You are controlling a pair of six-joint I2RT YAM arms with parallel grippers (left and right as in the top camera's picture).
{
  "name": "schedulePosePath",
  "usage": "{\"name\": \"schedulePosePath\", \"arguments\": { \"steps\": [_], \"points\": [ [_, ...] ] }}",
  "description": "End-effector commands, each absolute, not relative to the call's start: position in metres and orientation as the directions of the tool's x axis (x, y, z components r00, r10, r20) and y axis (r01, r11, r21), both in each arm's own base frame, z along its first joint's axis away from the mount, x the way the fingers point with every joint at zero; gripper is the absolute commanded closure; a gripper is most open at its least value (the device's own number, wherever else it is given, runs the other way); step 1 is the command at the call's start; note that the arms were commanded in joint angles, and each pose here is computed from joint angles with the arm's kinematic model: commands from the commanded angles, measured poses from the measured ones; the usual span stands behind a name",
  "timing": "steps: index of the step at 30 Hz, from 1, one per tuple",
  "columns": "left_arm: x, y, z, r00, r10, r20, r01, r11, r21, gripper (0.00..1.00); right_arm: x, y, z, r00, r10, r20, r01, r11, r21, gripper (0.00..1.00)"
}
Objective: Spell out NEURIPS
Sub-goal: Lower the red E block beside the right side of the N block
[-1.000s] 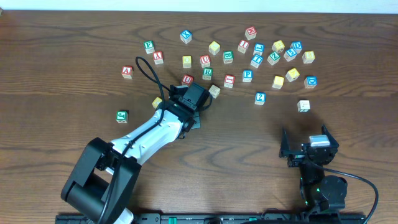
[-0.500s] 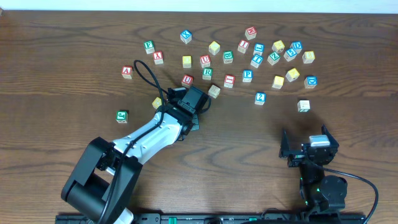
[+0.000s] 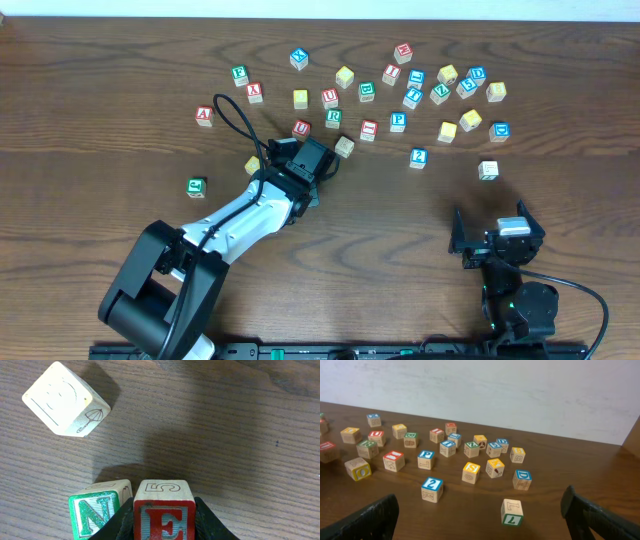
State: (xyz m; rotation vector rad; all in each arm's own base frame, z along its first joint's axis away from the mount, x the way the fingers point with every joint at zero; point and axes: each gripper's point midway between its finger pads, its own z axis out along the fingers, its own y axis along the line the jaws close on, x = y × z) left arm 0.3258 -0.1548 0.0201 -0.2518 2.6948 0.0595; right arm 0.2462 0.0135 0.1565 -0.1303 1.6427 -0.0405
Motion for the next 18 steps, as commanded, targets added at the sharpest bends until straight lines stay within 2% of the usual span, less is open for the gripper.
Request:
{"name": "schedulePosePath", "arguments": {
  "steps": [1,18],
  "points": [
    [0.322,-0.1466,0.0147,-0.888,-0.177,-0.423,-0.21,0.977,0.033,0.92,0.2461,0.0112,0.1554,-0.076,-0.094,-0.993,-0.05,0.995,-0.09,0.01],
    [0.3171,-0.1434,0.0129,-0.893,-0.191,-0.407,-0.227,0.973,0.042,0.93,0.2461,0.0112,0.1554,-0.076,-0.094,-0.993,-0.05,0.995,-0.09,0.01]
  ]
}}
